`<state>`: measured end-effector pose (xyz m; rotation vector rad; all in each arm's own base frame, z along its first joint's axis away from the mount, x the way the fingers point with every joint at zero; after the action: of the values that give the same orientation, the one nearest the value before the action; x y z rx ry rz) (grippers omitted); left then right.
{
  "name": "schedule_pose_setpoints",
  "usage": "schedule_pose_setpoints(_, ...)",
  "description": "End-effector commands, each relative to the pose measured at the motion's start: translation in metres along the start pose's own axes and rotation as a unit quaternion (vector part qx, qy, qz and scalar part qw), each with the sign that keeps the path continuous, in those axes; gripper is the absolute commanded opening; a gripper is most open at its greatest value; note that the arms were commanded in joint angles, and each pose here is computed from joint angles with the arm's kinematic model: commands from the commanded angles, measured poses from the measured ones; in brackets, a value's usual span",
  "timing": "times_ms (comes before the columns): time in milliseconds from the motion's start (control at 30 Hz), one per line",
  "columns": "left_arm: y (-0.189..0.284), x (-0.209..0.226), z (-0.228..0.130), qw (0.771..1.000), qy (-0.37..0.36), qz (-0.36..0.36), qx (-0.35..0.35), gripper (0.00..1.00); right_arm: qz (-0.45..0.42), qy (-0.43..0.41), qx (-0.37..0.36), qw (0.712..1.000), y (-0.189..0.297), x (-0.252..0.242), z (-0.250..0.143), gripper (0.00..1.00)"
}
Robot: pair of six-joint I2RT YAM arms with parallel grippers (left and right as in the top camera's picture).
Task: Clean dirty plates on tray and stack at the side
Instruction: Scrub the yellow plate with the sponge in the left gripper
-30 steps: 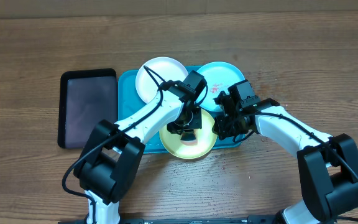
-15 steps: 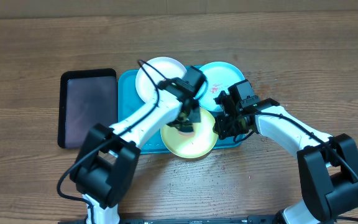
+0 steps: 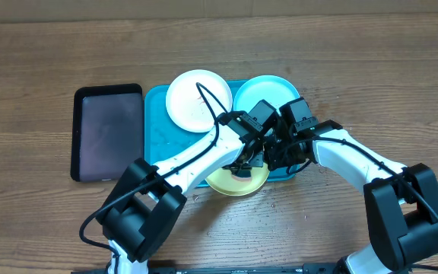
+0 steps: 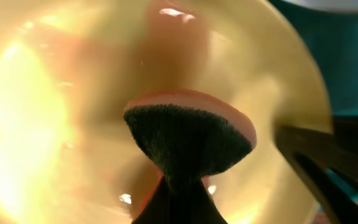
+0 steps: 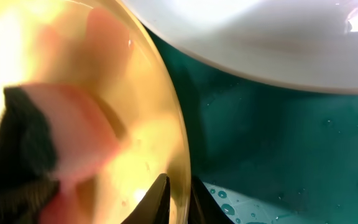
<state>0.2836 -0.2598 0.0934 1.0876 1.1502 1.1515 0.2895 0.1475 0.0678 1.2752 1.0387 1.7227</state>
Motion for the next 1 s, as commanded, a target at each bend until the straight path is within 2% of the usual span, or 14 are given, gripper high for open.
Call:
schedule_pose_setpoints(0,0.0,0.021,0.018,0.999,0.036,0.029,-0.014,0.04,0.007,0.008,-0.012,1.0,0.004,0.006,0.008,0.13)
schedule_pose_setpoints(200,0.024,0.047,0.037,0.996,0.055,0.053,-0.043,0.04,0.007,0.008,-0.012,1.0,0.004,0.006,0.008,0.13)
schedule_pose_setpoints(433,0.07,0.04,0.044,0.995,0.047,-0.008,-0.09,0.04,0.005,0.008,-0.013,1.0,0.004,0.005,0.008,0.13)
schedule_pose_setpoints(600,0.052,0.015,0.029,0.994,0.066,-0.075,-0.037,0.04,0.005,0.008,-0.013,1.0,0.004,0.005,0.008,0.13)
schedule_pose_setpoints(700,0.041,-0.001,0.021,0.992,0.049,-0.117,-0.01,0.04,0.005,0.008,-0.013,1.0,0.004,0.005,0.008,0.13)
schedule_pose_setpoints(900,0.014,-0.006,0.001,0.985,0.05,-0.158,0.043,0.04,0.005,0.008,-0.013,1.0,0.004,0.005,0.008,0.13)
schedule_pose_setpoints(967,0.005,-0.002,-0.007,0.985,0.063,-0.153,0.058,0.04,0.005,0.008,-0.013,1.0,0.004,0.005,0.008,0.13)
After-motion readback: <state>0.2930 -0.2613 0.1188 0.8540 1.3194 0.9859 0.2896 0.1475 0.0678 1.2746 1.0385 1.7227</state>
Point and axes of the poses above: each gripper's point midway between its finger pads, its own y axis back along the fingers, its own x axis along the line the jaws close on, z = x × y, the point moved 6 cm from there along y, back along the fingers, and after that the axes turned 2 degrees about -y, right-handed, at the moved point
